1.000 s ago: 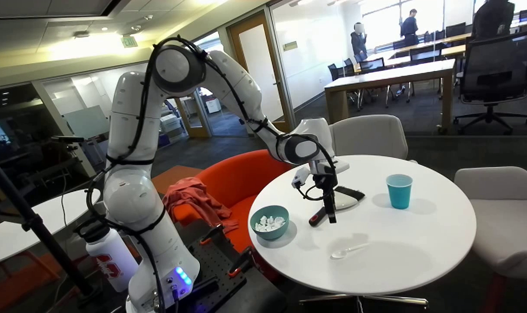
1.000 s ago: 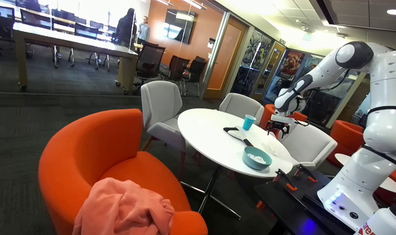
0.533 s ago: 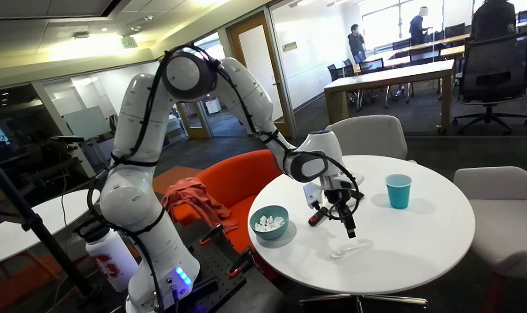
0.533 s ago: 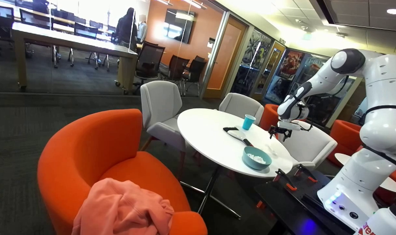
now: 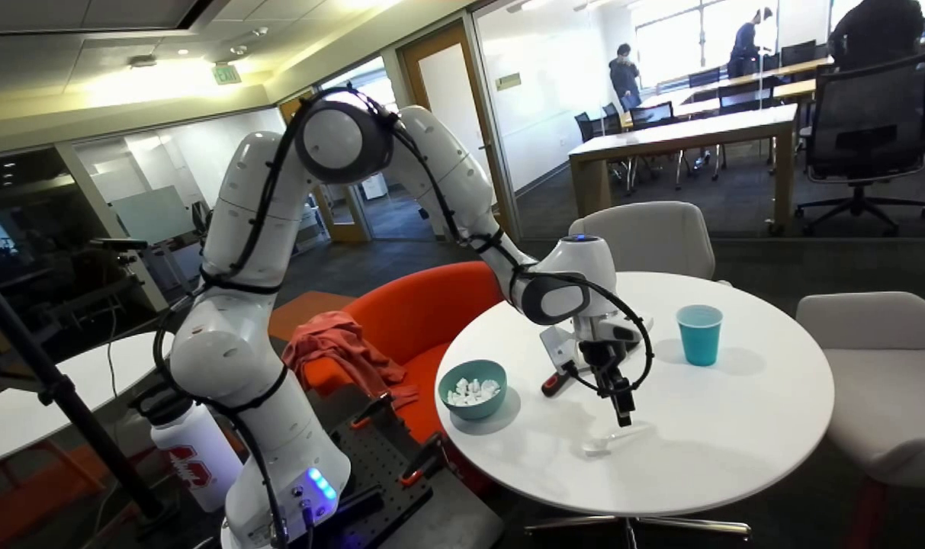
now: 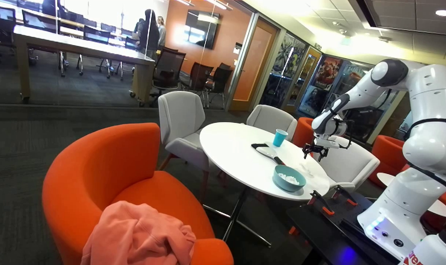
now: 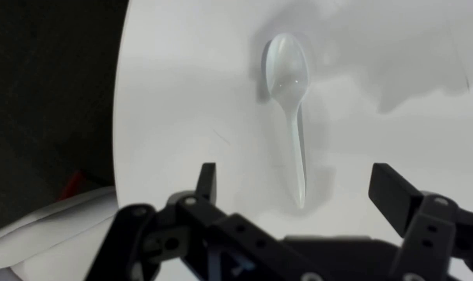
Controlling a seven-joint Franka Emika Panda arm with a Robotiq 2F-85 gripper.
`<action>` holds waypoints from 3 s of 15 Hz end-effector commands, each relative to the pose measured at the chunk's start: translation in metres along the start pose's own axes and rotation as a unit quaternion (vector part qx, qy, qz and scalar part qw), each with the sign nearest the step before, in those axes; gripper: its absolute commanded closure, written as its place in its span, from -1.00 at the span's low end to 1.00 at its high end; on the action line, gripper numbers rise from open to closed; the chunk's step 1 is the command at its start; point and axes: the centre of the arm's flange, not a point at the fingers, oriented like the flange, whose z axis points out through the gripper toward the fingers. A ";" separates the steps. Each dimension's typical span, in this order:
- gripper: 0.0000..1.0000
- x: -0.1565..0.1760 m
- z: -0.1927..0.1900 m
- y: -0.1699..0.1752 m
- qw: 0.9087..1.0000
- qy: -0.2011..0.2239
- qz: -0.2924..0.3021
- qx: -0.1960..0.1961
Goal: Put the spoon in the cup
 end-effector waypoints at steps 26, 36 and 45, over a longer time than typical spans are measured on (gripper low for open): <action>-0.35 0.012 0.064 -0.001 0.998 -0.024 0.017 0.053; 1.00 0.012 0.059 -0.015 0.998 -0.028 0.018 0.061; 0.96 0.047 -0.035 0.009 0.974 -0.093 0.069 0.192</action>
